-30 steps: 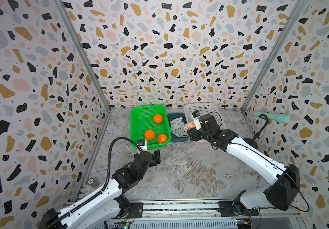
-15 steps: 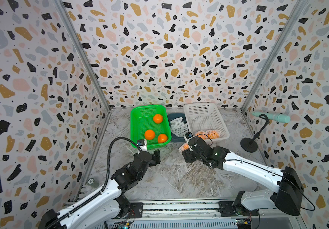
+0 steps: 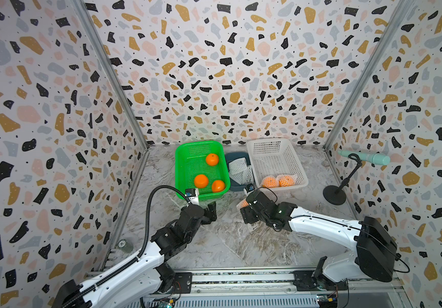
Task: Remove foam nets from oranges
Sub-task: Place the orange at the center of the board.
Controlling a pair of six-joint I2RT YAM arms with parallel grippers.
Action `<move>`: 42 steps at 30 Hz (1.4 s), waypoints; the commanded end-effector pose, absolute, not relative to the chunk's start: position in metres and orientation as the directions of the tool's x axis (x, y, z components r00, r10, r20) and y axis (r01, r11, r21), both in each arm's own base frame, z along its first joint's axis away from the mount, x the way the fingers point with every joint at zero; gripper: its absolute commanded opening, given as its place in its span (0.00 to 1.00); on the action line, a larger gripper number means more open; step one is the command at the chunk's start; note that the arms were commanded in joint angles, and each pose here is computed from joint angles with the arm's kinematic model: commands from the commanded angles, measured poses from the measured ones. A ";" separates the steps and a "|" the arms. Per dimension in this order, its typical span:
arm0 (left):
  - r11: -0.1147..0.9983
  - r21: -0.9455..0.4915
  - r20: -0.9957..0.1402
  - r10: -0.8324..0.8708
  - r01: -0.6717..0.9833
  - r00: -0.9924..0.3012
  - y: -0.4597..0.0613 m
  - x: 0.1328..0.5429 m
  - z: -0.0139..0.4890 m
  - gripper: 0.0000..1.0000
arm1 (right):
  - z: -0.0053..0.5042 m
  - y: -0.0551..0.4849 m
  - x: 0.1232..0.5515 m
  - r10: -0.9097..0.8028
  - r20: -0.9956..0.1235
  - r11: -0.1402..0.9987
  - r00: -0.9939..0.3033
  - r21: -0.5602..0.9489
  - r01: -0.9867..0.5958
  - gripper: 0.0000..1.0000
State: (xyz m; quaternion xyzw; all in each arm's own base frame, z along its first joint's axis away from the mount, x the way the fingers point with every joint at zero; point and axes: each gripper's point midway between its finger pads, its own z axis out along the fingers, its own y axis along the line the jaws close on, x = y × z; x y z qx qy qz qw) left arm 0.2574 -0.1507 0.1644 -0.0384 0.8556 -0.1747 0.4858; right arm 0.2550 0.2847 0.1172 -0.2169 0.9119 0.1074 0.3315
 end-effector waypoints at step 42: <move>0.927 -0.347 -0.814 -0.222 0.143 -0.536 -0.159 0.258 0.149 0.89 | 0.081 0.308 0.255 -0.299 -0.621 0.899 -0.724 0.070 -0.432 0.98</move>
